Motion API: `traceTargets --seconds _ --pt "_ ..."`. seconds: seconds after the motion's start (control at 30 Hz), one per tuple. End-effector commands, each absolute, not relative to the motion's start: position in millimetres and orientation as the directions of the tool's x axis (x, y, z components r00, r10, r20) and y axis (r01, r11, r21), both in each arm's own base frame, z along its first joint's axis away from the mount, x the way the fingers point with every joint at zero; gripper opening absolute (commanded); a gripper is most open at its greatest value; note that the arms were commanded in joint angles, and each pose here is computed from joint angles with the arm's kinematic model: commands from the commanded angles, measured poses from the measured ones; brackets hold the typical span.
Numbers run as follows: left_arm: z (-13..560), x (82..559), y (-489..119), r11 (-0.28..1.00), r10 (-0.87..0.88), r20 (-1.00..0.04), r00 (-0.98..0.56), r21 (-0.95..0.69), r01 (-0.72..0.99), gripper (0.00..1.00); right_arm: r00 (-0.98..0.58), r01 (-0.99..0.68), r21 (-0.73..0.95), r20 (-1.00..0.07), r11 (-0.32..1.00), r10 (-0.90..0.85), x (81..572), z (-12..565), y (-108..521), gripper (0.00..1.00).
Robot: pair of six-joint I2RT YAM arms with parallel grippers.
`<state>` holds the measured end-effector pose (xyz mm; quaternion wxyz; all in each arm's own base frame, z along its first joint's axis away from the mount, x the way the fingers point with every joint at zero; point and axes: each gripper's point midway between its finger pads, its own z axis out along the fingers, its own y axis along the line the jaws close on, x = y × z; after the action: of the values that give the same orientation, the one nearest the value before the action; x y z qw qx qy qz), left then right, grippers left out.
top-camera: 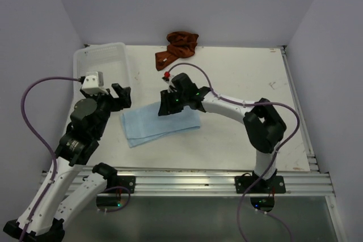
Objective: Roll the towels
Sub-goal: Fold the towel, then roll the towel
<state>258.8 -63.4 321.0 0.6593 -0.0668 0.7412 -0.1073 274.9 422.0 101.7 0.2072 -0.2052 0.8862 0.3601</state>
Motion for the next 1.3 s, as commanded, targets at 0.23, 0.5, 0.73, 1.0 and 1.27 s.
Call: traceTargets --seconds 0.23,0.5,0.73,1.0,1.27 --pt "243 283 -147 0.876 -0.275 -0.879 -0.390 -0.396 0.274 0.83 -0.841 -0.217 0.480 -0.534 0.850 0.087 310 113 279 0.42" --pt "208 317 -199 0.817 -0.224 -0.803 -0.552 -0.464 0.344 0.84 -0.866 -0.100 0.510 -0.467 0.854 0.178 292 84 230 0.46" --pt "193 344 -223 0.831 -0.171 -0.787 -0.593 -0.438 0.342 0.84 -0.893 -0.071 0.559 -0.404 0.826 0.196 284 61 233 0.49" --pt "187 363 -242 0.840 -0.124 -0.780 -0.614 -0.412 0.354 0.84 -0.899 -0.057 0.610 -0.375 0.790 0.225 286 46 244 0.49" --pt "168 374 -263 0.851 -0.074 -0.753 -0.654 -0.389 0.352 0.83 -0.912 -0.042 0.604 -0.348 0.796 0.216 284 29 245 0.43"
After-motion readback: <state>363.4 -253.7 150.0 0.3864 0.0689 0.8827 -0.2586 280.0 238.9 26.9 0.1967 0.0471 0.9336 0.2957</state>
